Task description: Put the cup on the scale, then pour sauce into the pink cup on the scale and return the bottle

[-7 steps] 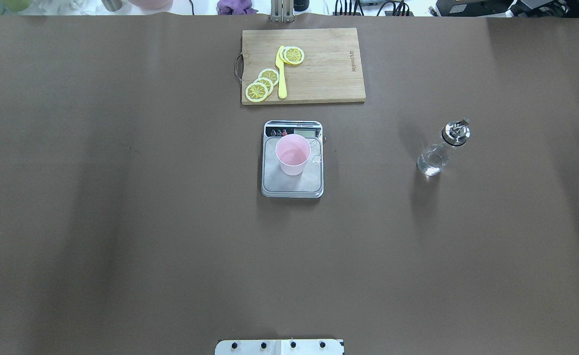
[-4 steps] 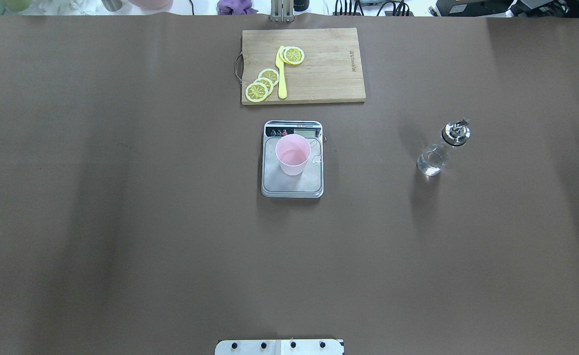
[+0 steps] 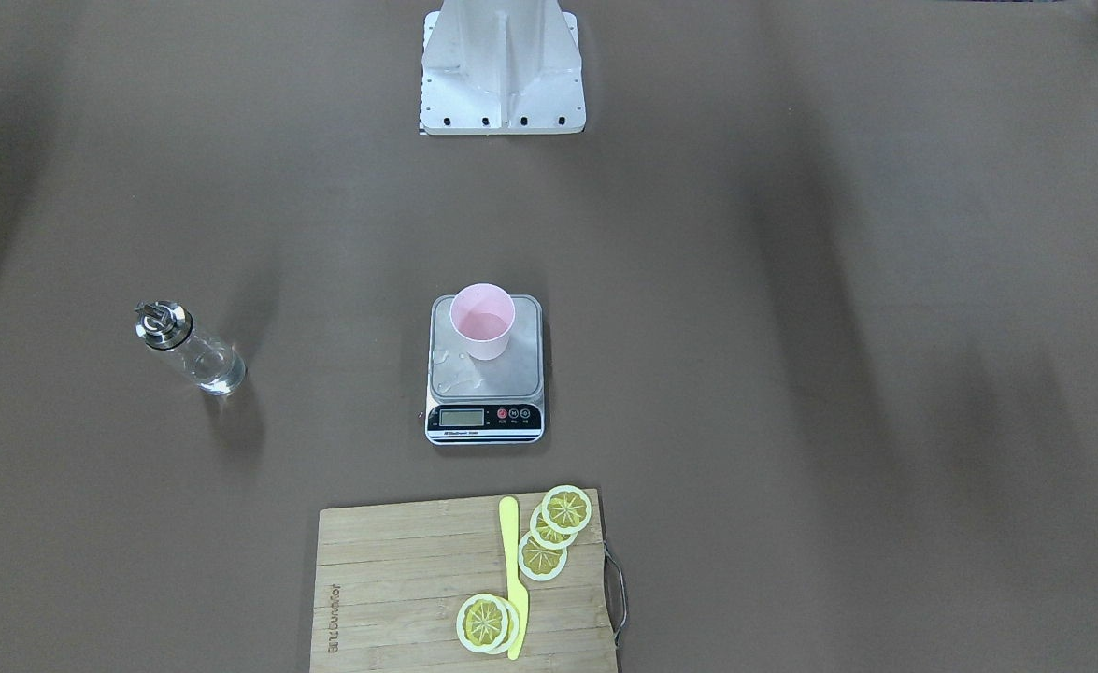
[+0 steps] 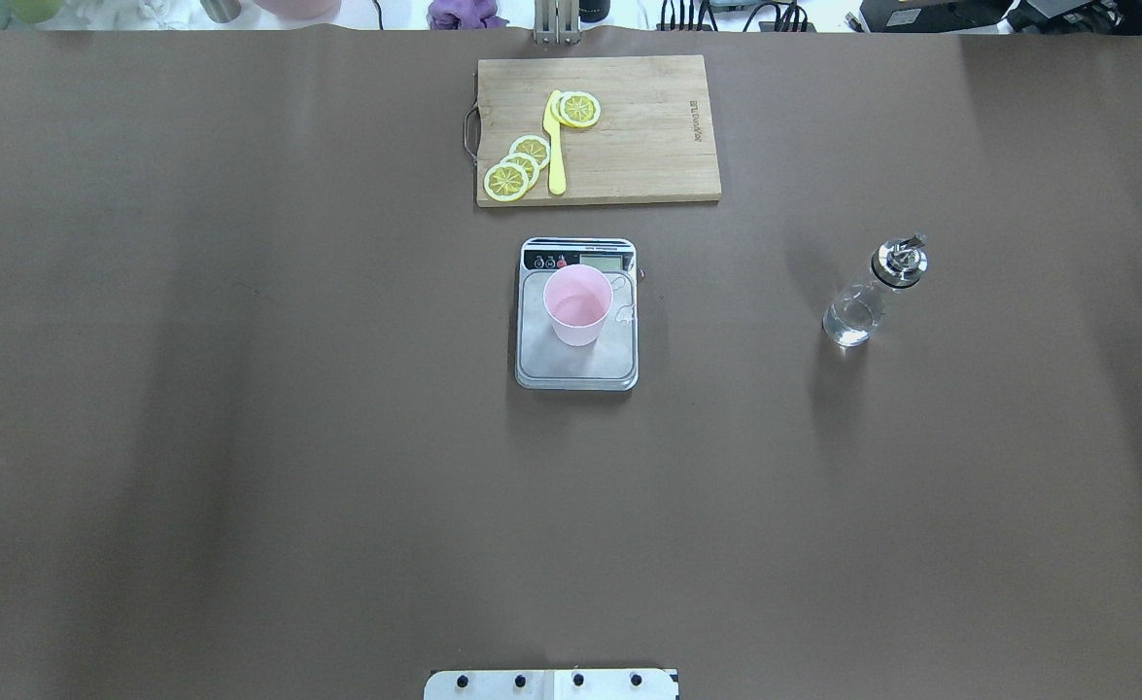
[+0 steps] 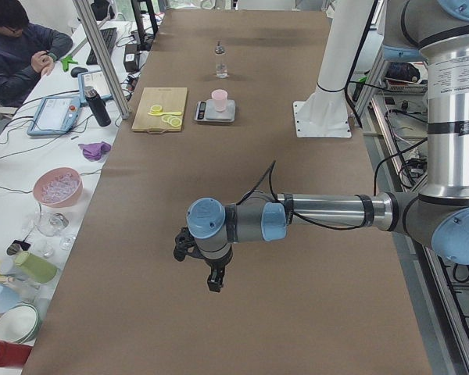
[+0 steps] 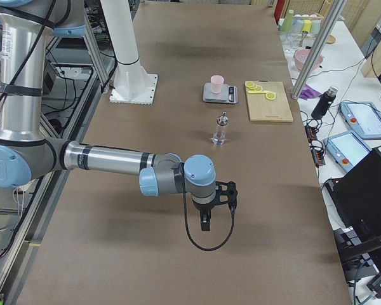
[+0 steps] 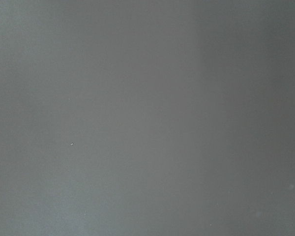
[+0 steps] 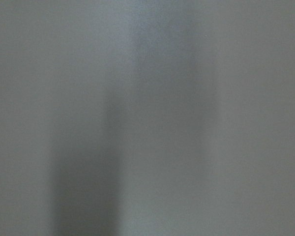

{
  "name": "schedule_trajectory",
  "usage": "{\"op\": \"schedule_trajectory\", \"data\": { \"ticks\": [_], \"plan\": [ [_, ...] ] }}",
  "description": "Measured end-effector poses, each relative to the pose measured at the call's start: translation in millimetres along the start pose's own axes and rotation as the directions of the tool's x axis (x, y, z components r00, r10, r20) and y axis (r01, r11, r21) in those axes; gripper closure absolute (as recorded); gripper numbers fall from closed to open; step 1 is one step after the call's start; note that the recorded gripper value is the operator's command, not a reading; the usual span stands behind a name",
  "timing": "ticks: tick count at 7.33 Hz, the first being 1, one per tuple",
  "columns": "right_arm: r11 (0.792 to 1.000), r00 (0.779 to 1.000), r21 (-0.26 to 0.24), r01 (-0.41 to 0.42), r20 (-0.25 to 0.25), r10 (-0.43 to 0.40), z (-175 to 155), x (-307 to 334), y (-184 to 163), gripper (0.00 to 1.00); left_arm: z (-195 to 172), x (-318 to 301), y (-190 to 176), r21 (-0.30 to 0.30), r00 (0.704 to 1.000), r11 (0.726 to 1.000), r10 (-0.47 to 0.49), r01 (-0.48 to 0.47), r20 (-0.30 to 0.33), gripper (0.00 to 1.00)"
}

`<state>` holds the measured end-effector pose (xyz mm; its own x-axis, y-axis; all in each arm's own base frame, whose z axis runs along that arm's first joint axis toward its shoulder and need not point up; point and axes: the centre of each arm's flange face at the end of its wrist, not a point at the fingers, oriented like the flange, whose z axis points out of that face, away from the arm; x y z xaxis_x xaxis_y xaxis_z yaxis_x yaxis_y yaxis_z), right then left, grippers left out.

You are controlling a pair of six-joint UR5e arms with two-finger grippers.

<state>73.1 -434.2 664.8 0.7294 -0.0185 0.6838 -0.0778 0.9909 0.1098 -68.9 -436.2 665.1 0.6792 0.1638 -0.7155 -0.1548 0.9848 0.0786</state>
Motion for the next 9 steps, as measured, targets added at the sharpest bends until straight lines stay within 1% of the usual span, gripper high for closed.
{"op": "schedule_trajectory", "data": {
  "ticks": [9],
  "plan": [
    [1.0, 1.0, 0.005, 0.012, 0.0, -0.012, -3.0, -5.9, -0.3, 0.0, 0.5, -0.5, -0.3, -0.001, 1.0, 1.0, -0.002, 0.002, -0.002, 0.01]
  ]
}}
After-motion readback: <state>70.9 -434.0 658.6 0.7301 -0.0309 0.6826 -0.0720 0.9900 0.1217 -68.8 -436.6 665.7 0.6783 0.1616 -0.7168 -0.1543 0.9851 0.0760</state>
